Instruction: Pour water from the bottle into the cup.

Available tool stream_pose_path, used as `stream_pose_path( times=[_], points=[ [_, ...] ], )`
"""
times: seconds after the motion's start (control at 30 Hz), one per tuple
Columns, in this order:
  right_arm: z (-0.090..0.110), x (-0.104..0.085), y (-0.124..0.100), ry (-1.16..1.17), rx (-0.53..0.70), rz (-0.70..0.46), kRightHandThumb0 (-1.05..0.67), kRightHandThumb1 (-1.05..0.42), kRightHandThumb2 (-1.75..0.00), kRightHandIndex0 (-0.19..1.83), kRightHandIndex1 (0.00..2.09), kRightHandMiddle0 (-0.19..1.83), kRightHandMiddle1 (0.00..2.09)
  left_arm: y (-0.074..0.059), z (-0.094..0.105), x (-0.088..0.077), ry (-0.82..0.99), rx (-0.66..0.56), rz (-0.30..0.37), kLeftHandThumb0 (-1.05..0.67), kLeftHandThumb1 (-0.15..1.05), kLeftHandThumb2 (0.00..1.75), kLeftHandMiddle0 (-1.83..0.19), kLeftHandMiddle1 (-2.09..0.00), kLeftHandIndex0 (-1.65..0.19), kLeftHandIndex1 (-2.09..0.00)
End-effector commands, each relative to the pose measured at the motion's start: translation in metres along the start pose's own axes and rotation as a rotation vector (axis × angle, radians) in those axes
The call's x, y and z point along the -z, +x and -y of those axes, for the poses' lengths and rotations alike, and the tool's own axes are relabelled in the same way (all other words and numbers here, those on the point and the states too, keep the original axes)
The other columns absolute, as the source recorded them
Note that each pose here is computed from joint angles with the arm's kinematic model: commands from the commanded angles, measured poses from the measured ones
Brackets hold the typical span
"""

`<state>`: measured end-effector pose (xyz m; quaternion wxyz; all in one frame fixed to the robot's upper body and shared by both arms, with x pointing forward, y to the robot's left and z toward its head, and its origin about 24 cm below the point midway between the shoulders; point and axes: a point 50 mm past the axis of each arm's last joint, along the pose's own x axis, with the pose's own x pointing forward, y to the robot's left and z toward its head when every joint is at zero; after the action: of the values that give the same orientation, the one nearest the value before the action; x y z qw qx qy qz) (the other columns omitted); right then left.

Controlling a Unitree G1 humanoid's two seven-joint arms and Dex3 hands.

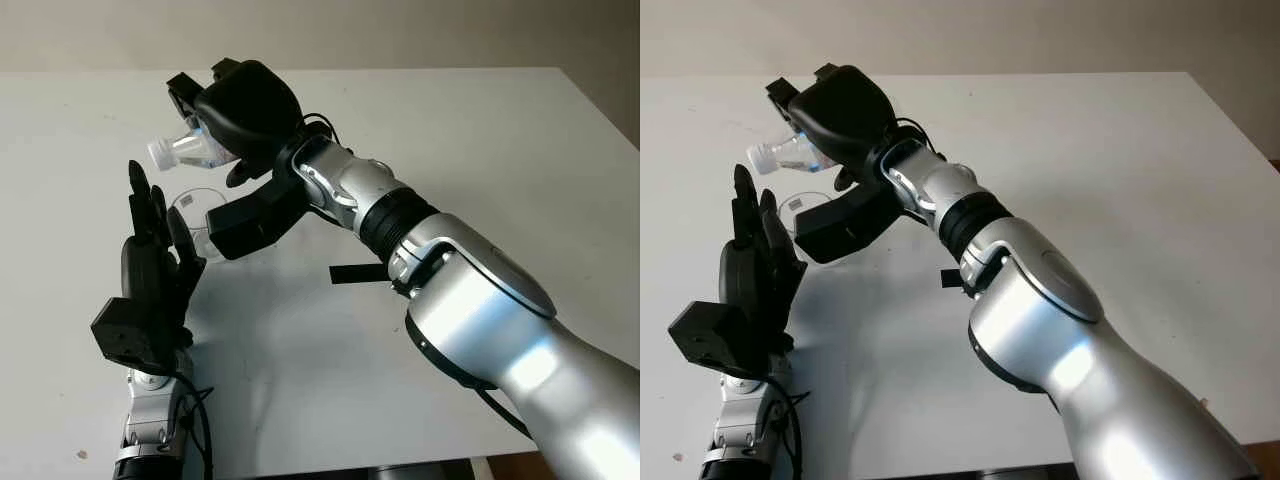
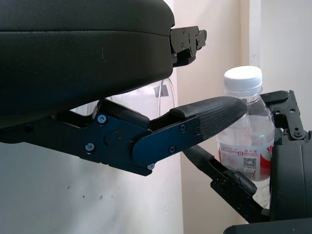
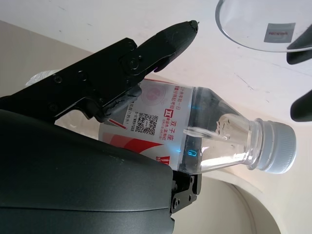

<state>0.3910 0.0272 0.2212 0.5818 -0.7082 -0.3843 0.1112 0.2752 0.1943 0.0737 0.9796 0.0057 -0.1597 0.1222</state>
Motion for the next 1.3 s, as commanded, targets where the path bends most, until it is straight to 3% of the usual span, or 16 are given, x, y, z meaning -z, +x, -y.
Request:
stream_pose_path(
  times=[0.0, 0.33, 0.47, 1.0, 1.17, 1.27],
  points=[
    [0.009, 0.009, 0.002, -0.013, 0.024, -0.007, -0.35, -0.99, -0.05, 0.57, 2.09, 0.19, 1.69, -0.009, 0.000, 0.010, -0.006, -0.008, -0.042, -0.80, 1.05, 0.78, 0.19, -0.25, 0.13, 0.00],
    [0.007, 0.033, -0.007, -0.121, -0.026, -0.041, -0.36, -1.01, -0.06, 0.63, 2.09, 0.17, 1.72, -0.008, 0.000, 0.010, -0.008, -0.003, -0.044, -0.80, 1.05, 0.76, 0.19, -0.26, 0.12, 0.00],
    [0.006, 0.036, -0.008, -0.131, -0.027, -0.044, -0.34, -1.01, -0.05, 0.65, 2.09, 0.12, 1.89, -0.008, 0.001, 0.010, -0.009, 0.006, -0.044, -0.80, 1.05, 0.76, 0.19, -0.24, 0.13, 0.00],
    [0.001, 0.034, -0.013, -0.156, -0.013, 0.005, -0.41, -0.99, -0.06, 0.78, 2.09, 0.24, 1.57, -0.009, 0.002, 0.011, -0.002, -0.003, -0.036, -0.77, 1.05, 0.77, 0.19, -0.25, 0.13, 0.00],
    [-0.001, 0.032, -0.013, -0.158, -0.020, 0.019, -0.39, -1.02, -0.06, 0.78, 2.09, 0.16, 1.87, -0.008, 0.001, 0.012, 0.009, -0.004, -0.041, -0.79, 1.05, 0.76, 0.19, -0.26, 0.12, 0.00],
    [-0.002, 0.031, -0.014, -0.155, -0.016, 0.029, -0.36, -1.02, -0.05, 0.74, 2.09, 0.12, 1.91, -0.009, 0.001, 0.013, 0.007, -0.001, -0.047, -0.76, 1.05, 0.77, 0.19, -0.25, 0.12, 0.00]
  ],
)
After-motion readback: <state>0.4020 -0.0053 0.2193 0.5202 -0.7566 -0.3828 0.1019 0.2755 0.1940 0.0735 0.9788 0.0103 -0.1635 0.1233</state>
